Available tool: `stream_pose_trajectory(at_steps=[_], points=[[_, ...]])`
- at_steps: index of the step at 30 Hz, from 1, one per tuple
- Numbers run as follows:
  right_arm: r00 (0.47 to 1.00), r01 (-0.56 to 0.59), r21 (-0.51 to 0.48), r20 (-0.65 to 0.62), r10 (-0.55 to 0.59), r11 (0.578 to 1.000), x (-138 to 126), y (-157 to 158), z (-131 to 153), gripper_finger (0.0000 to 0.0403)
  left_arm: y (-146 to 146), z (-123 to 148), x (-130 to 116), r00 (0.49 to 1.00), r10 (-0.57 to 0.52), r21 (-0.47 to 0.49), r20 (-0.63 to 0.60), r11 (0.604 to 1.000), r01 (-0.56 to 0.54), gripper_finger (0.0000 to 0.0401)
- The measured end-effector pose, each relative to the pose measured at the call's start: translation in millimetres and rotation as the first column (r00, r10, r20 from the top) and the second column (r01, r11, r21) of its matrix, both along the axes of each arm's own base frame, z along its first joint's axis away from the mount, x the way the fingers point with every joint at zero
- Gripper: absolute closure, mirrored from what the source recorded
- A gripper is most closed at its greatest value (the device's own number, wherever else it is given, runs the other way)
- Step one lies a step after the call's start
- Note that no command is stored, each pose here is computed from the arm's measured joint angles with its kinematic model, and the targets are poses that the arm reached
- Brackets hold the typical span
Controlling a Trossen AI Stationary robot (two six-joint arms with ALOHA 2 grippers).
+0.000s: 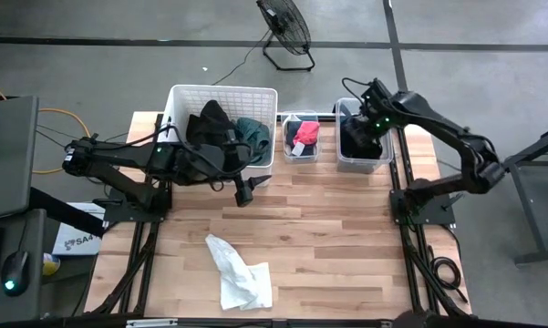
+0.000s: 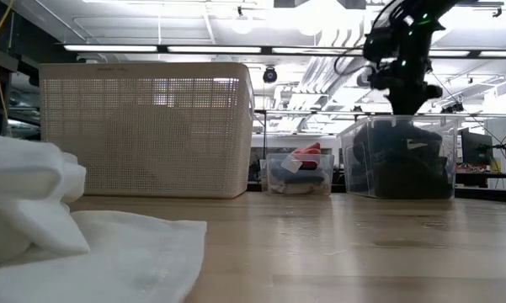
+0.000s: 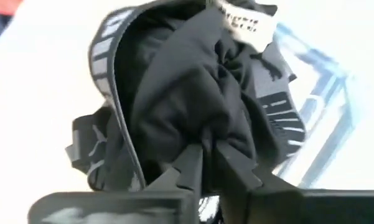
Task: Pick & Place Cloths
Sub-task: Put the black boxer short into the right transparent bin, then put the white boxer short into the right transparent bin
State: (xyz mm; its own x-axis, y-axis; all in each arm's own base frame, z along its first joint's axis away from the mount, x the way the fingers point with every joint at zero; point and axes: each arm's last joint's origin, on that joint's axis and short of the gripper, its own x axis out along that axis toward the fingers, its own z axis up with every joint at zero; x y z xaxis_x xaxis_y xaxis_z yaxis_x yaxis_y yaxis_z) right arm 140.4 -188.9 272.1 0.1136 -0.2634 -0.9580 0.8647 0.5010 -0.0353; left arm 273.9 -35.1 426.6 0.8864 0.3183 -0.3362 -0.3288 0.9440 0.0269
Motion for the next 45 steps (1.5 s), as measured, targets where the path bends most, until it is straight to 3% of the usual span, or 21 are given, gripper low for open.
stream_pose_trajectory(at_steps=[3, 8, 12, 16, 25, 33, 39, 45], points=[[0.999, -0.012, -0.045, 0.044, 0.014, 0.999, -5.9, 8.1, 12.6, 0.0339, 0.2, -2.2, -0.9, 1.0, 0.001, 0.002, -0.024, 1.0, -0.001, 0.0095], [0.989, -0.02, -0.088, 0.146, 0.032, 0.996, -15.9, 24.1, 31.6, 0.0246, 0.2, -6.5, -2.8, 0.998, -0.003, -0.014, -0.067, 1.0, 0.002, 0.0095], [0.954, -0.083, -0.044, 0.287, 0.092, 0.996, -22.8, 41.1, 43.6, 0.0175, -1.6, -14.4, -6.5, 0.984, -0.081, -0.057, -0.158, 0.996, 0.072, 0.0095], [0.91, -0.11, -0.039, 0.398, 0.117, 0.993, -31.5, 57.8, 55.9, 0.0137, -3.8, -22.8, -11.6, 0.957, -0.157, -0.154, -0.245, 0.98, 0.122, 0.0095], [0.82, -0.178, -0.18, 0.517, 0.247, 0.967, -50.2, 100.4, 81.3, 0.0133, -6.3, -43.6, -14.7, 0.873, -0.227, -0.247, -0.432, 0.961, 0.127, 0.0095], [0.731, -0.216, -0.197, 0.616, 0.292, 0.956, -61.2, 134.2, 92.6, 0.0135, -22.4, -64.7, -2.7, 0.776, -0.331, -0.311, -0.537, 0.933, 0.182, 0.0095], [0.692, -0.247, -0.218, 0.642, 0.329, 0.944, -67.8, 151.2, 96.5, 0.0135, -55.5, -91.8, 4.1, 0.622, -0.419, -0.323, -0.661, 0.908, 0.268, 0.0095], [0.668, -0.302, -0.227, 0.643, 0.375, 0.926, -67.3, 159.4, 97.2, 0.0135, -88.4, -116.8, 12.3, 0.516, -0.451, -0.305, -0.728, 0.888, 0.346, 0.0095]])
